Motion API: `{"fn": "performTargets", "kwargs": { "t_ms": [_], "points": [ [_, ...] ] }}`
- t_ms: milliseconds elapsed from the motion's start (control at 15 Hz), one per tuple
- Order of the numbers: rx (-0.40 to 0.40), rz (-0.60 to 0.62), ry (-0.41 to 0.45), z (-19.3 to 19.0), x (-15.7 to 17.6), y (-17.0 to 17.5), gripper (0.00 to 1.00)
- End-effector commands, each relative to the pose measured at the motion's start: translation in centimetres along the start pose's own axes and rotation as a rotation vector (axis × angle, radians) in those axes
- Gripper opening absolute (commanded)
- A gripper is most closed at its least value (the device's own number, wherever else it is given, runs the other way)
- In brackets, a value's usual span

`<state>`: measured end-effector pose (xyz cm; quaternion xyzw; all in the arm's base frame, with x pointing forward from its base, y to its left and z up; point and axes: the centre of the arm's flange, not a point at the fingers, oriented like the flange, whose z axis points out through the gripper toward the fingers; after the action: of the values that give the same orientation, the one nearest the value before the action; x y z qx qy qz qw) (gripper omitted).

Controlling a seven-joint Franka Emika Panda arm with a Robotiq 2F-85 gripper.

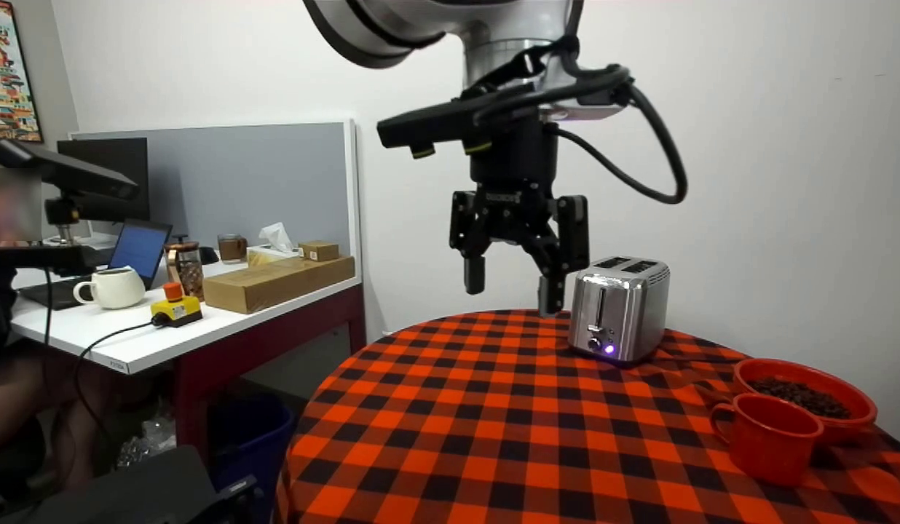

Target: Turn off the toaster

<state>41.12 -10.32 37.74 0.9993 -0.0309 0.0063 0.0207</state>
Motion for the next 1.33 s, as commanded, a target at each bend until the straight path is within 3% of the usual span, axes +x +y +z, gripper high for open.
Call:
{"fn": "performTargets", "kwargs": {
  "t_ms": [0,333,667,733,1267],
  "points": [
    [-0.057,-0.046,0.029,2.2,6.0,1.2,1.00],
    [-0.087,-0.141,0.197,4.7,12.4,-0.2,1.00],
    [-0.090,-0.139,0.333,6.2,17.8,-0.8,1.00],
    [-0.088,-0.134,0.294,5.4,14.7,-1.1,1.00],
    [-0.089,-0.134,0.292,5.9,15.1,-1.0,1.00]
  ]
}}
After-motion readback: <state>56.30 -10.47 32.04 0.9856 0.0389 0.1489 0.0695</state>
